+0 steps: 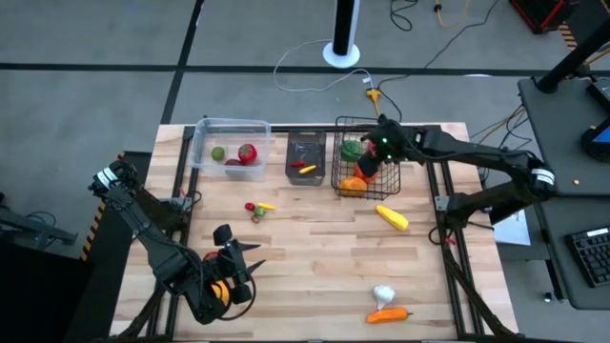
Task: Sort produce into baskets
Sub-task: Put the yellow lemon into the transparent bin
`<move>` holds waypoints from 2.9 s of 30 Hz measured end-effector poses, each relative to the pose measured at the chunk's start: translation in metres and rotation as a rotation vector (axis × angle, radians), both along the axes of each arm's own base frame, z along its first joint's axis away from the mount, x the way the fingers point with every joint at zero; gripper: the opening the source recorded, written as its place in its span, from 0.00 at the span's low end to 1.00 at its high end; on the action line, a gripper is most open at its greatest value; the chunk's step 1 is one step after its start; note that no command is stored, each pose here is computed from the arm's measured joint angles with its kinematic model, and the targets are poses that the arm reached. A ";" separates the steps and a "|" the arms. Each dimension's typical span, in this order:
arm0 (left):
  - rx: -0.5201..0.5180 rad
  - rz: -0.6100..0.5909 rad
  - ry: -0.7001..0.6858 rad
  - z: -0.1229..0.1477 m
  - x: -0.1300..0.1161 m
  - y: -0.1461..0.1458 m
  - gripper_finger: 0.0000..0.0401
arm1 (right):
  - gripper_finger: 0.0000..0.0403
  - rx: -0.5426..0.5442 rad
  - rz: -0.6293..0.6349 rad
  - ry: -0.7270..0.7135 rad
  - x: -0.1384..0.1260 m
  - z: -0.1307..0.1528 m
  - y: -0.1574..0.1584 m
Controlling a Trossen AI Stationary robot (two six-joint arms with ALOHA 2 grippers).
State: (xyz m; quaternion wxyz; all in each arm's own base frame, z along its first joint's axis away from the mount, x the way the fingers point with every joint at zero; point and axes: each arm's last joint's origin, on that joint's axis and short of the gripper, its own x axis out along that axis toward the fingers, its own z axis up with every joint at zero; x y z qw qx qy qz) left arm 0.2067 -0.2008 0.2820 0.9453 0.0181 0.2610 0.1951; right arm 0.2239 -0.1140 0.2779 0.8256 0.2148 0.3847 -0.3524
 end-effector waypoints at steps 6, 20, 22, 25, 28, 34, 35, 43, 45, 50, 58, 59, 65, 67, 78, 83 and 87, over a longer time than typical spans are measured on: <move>-0.049 -0.012 0.028 -0.001 0.000 -0.001 0.42 | 0.56 0.004 0.094 -0.097 0.004 0.015 0.036; -0.300 -0.115 0.251 -0.007 -0.004 -0.008 0.42 | 0.56 0.017 0.306 -0.179 0.026 0.016 0.115; -0.351 -0.123 0.294 -0.009 -0.005 -0.009 0.42 | 0.56 -0.003 0.306 -0.190 0.027 0.016 0.123; -0.423 -0.121 0.347 -0.010 -0.006 -0.010 0.42 | 0.56 -0.027 0.303 -0.197 0.026 0.017 0.134; -0.492 -0.098 0.410 -0.012 -0.009 -0.010 0.42 | 0.56 -0.046 0.312 -0.214 0.026 0.018 0.144; -0.610 0.019 0.555 -0.016 -0.018 -0.006 0.42 | 0.56 -0.073 0.342 -0.264 0.029 0.017 0.164; -0.630 0.040 0.579 -0.017 -0.019 -0.006 0.42 | 0.56 -0.071 0.350 -0.272 0.031 0.016 0.167; -0.703 -0.076 0.761 -0.017 -0.026 -0.013 0.42 | 0.56 -0.067 0.399 -0.248 0.048 -0.002 0.185; -0.652 -0.151 0.771 -0.018 -0.029 -0.016 0.42 | 0.56 -0.067 0.406 -0.233 0.052 -0.007 0.188; -0.537 -0.282 0.809 -0.025 -0.036 -0.026 0.42 | 0.56 -0.067 0.416 -0.215 0.058 -0.016 0.193; -0.439 -0.249 0.871 -0.051 -0.030 -0.037 0.42 | 0.56 -0.074 0.437 -0.225 0.062 -0.019 0.197; -0.426 -0.247 0.882 -0.055 -0.030 -0.039 0.42 | 0.56 -0.074 0.438 -0.229 0.062 -0.018 0.197; -0.382 -0.233 0.928 -0.070 -0.030 -0.046 0.47 | 0.56 -0.075 0.438 -0.239 0.062 -0.016 0.197; -0.378 -0.230 0.931 -0.072 -0.031 -0.047 0.52 | 0.56 -0.075 0.438 -0.239 0.062 -0.016 0.197; -0.246 -0.219 0.933 -0.079 -0.038 -0.048 0.70 | 0.56 -0.075 0.438 -0.240 0.062 -0.016 0.197; -0.203 -0.227 0.955 -0.089 -0.036 -0.051 0.71 | 0.56 -0.075 0.439 -0.240 0.062 -0.016 0.197; -0.178 -0.214 0.975 -0.098 -0.034 -0.053 0.71 | 0.56 -0.076 0.440 -0.239 0.062 -0.016 0.197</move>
